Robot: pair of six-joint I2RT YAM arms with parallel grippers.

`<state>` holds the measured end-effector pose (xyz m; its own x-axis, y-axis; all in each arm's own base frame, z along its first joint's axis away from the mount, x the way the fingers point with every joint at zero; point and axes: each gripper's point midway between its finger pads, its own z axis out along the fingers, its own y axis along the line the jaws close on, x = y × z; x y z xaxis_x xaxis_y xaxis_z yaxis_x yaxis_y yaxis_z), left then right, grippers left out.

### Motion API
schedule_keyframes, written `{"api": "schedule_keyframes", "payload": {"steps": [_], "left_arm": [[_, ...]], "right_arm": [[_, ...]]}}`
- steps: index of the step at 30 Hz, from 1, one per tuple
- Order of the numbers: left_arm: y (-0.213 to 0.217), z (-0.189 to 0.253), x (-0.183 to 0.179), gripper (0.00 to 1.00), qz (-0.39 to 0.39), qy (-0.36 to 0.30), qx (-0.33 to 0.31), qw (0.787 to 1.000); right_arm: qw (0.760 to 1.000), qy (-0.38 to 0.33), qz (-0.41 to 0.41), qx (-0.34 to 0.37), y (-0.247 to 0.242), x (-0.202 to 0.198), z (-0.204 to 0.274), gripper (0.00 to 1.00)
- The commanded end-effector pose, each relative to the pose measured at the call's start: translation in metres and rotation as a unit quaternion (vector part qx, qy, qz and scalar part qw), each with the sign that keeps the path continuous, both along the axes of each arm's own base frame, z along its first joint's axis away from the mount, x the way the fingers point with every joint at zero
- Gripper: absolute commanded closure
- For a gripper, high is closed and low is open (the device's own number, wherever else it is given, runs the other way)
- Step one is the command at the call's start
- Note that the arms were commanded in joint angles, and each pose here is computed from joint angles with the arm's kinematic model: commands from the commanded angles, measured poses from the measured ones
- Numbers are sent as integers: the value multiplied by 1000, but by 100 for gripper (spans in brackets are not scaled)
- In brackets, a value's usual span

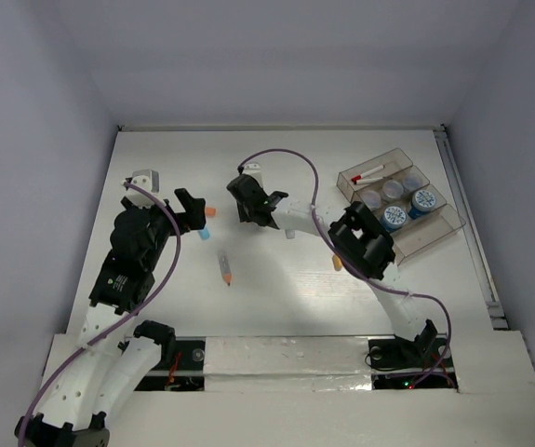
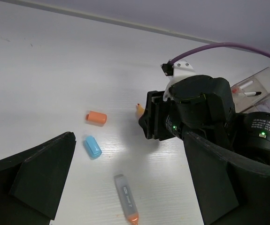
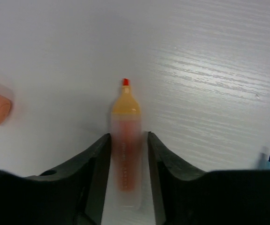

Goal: Sort the stationery into containers
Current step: Move the pen to the center of the board, then pick up the pen from the center of the board.

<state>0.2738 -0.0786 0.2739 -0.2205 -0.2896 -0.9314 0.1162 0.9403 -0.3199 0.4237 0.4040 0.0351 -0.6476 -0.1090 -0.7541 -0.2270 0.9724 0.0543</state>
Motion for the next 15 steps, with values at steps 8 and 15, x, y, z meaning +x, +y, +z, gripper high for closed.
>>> {"api": "schedule_keyframes", "payload": {"steps": [8, 15], "left_arm": [[-31, 8, -4, 1, -77, -13, -37, 996], [-77, -20, -14, 3, -180, 40, -124, 975]], "right_arm": [[1000, -11, -7, 15, -25, 17, 28, 85], [988, -85, 24, 124, -31, -6, 130, 86]]}}
